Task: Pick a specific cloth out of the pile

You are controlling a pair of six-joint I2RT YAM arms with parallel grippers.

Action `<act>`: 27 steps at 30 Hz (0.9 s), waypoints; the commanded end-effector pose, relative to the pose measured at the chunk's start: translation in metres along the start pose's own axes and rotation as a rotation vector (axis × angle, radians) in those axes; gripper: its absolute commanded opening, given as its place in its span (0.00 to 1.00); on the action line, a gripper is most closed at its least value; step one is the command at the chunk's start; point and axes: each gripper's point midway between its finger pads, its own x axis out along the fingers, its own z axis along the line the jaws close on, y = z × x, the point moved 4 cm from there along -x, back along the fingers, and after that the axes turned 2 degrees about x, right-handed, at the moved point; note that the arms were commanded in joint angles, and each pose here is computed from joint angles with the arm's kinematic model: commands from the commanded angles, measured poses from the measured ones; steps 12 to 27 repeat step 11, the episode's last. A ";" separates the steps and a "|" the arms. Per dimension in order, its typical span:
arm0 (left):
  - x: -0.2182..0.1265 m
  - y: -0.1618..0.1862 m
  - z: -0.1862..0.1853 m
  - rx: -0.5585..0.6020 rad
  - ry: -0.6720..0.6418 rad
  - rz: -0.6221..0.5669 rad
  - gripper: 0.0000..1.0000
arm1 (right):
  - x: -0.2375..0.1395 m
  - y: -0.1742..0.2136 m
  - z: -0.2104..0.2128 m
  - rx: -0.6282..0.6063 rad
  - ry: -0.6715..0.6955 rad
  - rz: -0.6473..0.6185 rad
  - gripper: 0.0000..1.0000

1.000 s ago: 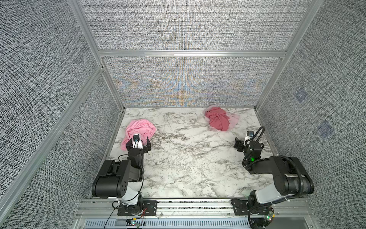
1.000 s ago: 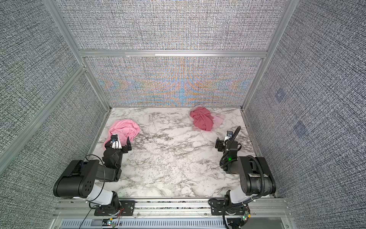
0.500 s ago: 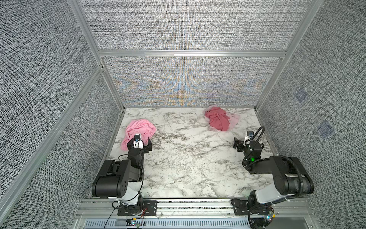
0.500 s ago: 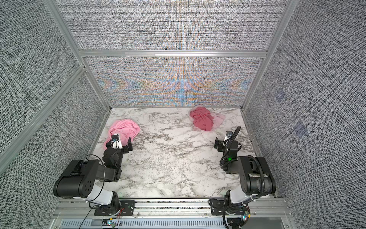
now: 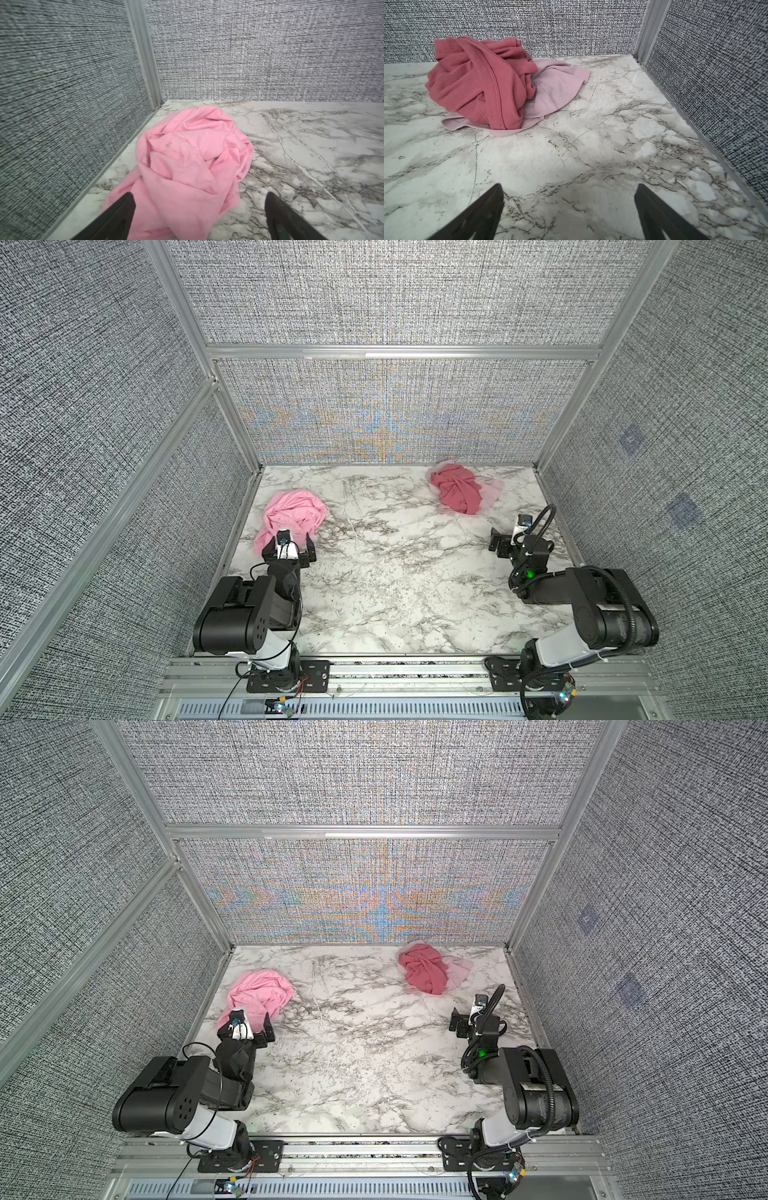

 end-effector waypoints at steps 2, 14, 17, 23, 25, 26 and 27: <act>0.016 -0.009 -0.020 0.036 0.129 -0.001 0.99 | 0.000 -0.007 0.001 0.004 -0.005 -0.035 0.99; 0.012 -0.009 -0.011 0.012 0.084 -0.004 0.99 | 0.000 -0.007 0.001 0.003 -0.005 -0.034 0.99; 0.012 -0.009 -0.011 0.012 0.084 -0.004 0.99 | 0.000 -0.007 0.001 0.003 -0.005 -0.034 0.99; 0.012 -0.009 -0.011 0.012 0.084 -0.004 0.99 | 0.000 -0.007 0.001 0.003 -0.005 -0.034 0.99; 0.012 -0.009 -0.011 0.012 0.084 -0.004 0.99 | 0.000 -0.007 0.001 0.003 -0.005 -0.034 0.99; 0.012 -0.009 -0.011 0.012 0.084 -0.004 0.99 | 0.000 -0.007 0.001 0.003 -0.005 -0.034 0.99; 0.012 -0.009 -0.011 0.012 0.084 -0.004 0.99 | 0.000 -0.007 0.001 0.003 -0.005 -0.034 0.99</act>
